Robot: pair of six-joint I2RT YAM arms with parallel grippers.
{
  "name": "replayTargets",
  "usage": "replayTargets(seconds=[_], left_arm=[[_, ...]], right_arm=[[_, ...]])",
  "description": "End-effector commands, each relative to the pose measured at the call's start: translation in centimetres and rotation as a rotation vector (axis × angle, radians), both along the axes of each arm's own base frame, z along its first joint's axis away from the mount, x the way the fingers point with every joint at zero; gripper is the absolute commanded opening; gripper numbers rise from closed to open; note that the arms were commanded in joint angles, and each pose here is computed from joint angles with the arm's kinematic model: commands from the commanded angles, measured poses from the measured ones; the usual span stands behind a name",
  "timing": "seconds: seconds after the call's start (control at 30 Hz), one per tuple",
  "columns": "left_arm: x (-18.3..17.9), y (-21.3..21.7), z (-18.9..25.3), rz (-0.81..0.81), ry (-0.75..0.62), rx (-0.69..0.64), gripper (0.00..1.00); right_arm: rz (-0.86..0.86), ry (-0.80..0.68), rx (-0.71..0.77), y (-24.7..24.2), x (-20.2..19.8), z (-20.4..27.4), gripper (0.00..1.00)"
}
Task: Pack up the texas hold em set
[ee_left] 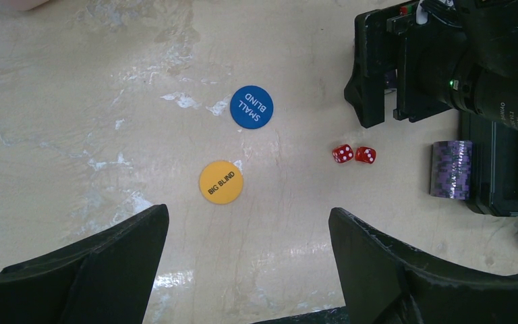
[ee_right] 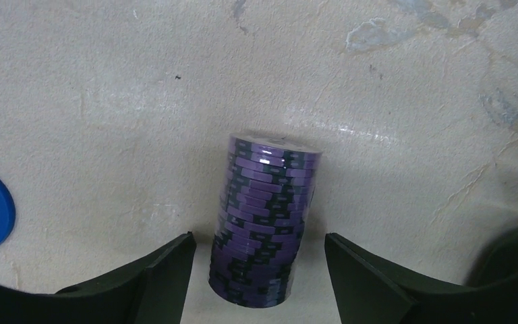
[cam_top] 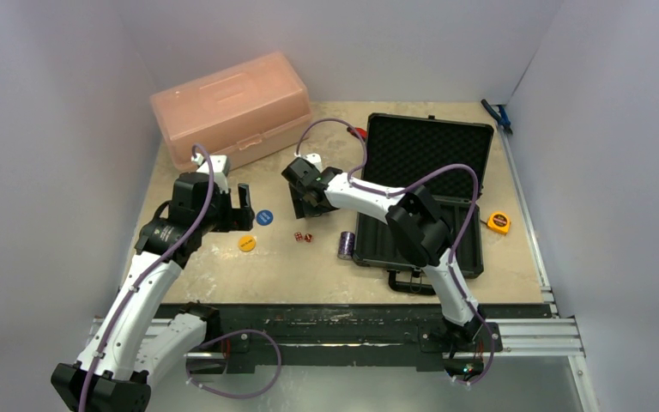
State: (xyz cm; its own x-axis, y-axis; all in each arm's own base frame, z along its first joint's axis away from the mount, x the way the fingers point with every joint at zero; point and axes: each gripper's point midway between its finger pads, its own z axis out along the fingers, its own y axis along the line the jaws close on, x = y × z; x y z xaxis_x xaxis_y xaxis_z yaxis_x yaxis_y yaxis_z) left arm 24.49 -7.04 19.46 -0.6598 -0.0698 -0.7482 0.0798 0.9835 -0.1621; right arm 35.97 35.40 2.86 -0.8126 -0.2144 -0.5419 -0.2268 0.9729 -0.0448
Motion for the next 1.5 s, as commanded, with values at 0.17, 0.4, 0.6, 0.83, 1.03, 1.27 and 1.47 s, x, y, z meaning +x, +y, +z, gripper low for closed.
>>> replayTargets(seconds=[0.17,0.4,0.6,0.83,1.03,1.27,1.47], left_arm=[[0.5,-0.1,1.9,-0.006,-0.056,-0.006,0.89],[0.6,-0.1,1.9,-0.006,-0.054,-0.005,0.89],[0.6,-0.2,1.9,-0.006,-0.053,-0.005,0.89],[0.7,-0.2,1.8,-0.008,-0.052,-0.007,0.89],[0.9,-0.5,1.7,-0.019,-0.049,-0.015,0.88],[0.9,-1.7,2.1,-0.074,-0.065,-0.054,0.88],[0.7,-3.4,2.5,-0.156,-0.072,-0.117,0.88]], right_arm=[[-0.125,-0.020,0.128,0.8,2.5,1.8,0.67],[-0.133,-0.013,0.124,0.6,2.5,2.1,0.44],[-0.107,-0.011,0.143,0.4,1.8,2.6,0.15],[-0.063,-0.043,0.223,1.4,1.2,4.9,0.00],[-0.031,-0.078,0.291,1.5,-0.3,6.9,0.00],[0.036,-0.144,0.384,1.5,-2.7,9.4,0.00],[0.056,-0.192,0.481,0.5,-4.3,11.4,0.00]])
